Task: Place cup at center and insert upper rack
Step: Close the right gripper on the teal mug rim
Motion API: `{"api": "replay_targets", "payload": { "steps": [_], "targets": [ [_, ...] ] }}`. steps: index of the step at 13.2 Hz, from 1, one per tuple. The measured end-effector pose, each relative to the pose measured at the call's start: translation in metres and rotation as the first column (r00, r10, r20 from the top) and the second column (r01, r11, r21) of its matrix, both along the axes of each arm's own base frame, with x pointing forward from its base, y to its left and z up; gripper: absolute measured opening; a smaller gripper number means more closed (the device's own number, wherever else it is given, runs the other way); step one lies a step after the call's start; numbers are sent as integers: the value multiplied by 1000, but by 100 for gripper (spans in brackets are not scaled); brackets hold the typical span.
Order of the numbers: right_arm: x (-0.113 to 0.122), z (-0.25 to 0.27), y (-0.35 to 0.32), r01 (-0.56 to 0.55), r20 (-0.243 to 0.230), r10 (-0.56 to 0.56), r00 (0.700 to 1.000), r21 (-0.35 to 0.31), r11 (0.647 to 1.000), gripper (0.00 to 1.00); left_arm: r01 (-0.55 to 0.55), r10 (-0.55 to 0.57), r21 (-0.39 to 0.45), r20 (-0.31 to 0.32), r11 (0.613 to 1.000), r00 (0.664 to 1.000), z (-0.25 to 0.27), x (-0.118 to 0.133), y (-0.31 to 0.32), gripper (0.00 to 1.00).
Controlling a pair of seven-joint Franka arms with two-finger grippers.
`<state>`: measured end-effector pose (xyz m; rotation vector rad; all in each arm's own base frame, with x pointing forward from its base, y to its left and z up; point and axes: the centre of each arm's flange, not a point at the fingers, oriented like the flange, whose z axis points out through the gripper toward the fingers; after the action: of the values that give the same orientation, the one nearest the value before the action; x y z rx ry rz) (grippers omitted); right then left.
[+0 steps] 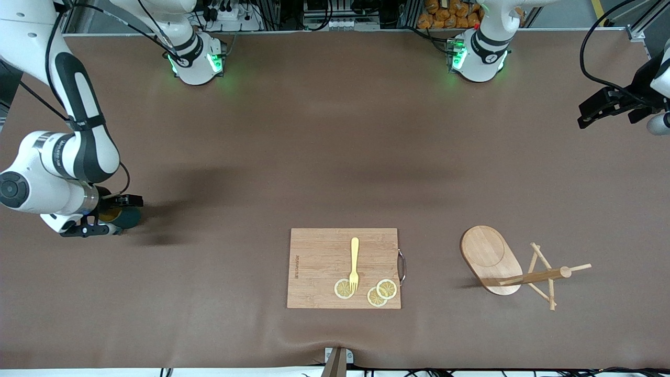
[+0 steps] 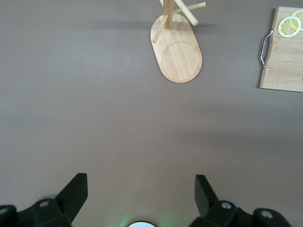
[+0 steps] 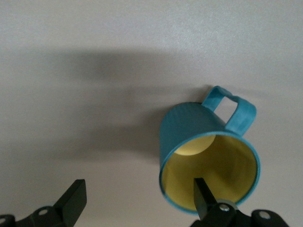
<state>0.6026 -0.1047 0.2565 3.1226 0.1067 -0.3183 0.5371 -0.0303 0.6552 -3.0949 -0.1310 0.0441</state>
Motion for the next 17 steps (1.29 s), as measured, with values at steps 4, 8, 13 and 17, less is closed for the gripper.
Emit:
{"api": "replay_targets", "payload": {
  "steps": [4,8,13,17],
  "targets": [
    [1,-23,-13,-13,11,13,1000,4,1000,100,6,-6,0,-7,1000,1000,-4,2,-3,100],
    [1,-30,-14,-19,13,19,1000,5,1000,70,9,-9,0,-9,1000,1000,-5,2,-5,100],
    [0,-31,-17,-39,11,39,999,10,999,15,10,-10,0,-9,1000,1000,-5,2,-5,100],
    [2,-29,-15,-47,14,47,999,11,999,5,9,-9,0,-8,1000,1000,-4,2,-5,100]
  ]
}}
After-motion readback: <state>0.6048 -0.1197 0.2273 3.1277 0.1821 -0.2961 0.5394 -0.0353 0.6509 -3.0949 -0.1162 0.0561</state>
